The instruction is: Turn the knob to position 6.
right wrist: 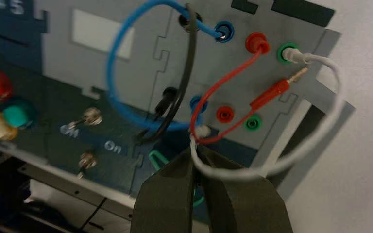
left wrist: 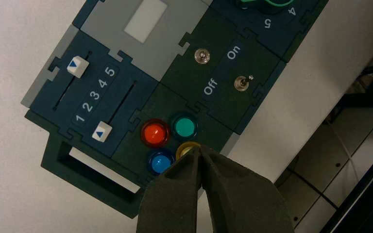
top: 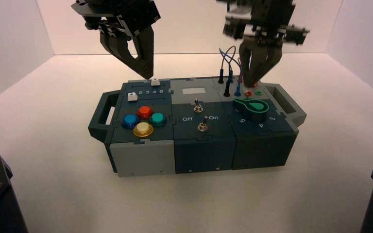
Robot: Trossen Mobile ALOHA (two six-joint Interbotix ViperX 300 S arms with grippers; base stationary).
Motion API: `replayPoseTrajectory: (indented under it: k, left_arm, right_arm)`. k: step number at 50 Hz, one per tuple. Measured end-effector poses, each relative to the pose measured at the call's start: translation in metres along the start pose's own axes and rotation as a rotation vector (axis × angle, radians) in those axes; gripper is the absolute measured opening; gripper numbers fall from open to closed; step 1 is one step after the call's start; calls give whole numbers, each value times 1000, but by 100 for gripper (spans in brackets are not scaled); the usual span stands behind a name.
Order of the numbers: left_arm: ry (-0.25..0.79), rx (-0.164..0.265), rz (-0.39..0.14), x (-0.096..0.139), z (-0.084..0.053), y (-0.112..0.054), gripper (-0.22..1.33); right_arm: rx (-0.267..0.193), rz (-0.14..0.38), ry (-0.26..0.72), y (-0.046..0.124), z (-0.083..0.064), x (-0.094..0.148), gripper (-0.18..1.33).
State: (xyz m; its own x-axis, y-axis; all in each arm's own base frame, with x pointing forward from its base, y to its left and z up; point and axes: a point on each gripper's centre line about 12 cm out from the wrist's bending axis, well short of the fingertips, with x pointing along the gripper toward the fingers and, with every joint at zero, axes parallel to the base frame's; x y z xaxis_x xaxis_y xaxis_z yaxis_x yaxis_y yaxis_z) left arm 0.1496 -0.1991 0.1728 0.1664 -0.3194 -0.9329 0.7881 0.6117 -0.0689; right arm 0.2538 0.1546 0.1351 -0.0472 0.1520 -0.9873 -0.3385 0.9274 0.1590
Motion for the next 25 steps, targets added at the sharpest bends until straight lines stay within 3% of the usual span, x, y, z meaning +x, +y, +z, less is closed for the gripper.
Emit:
replayPoseTrajectory:
  k: [10, 25]
  left_arm:
    - [1, 9, 8, 0, 0, 1, -16]
    - [-5, 21, 17, 0, 1, 2, -16]
  right_arm:
    - [-12, 11, -35, 3, -14, -26, -14]
    - [-26, 7, -28, 1, -25, -21, -14]
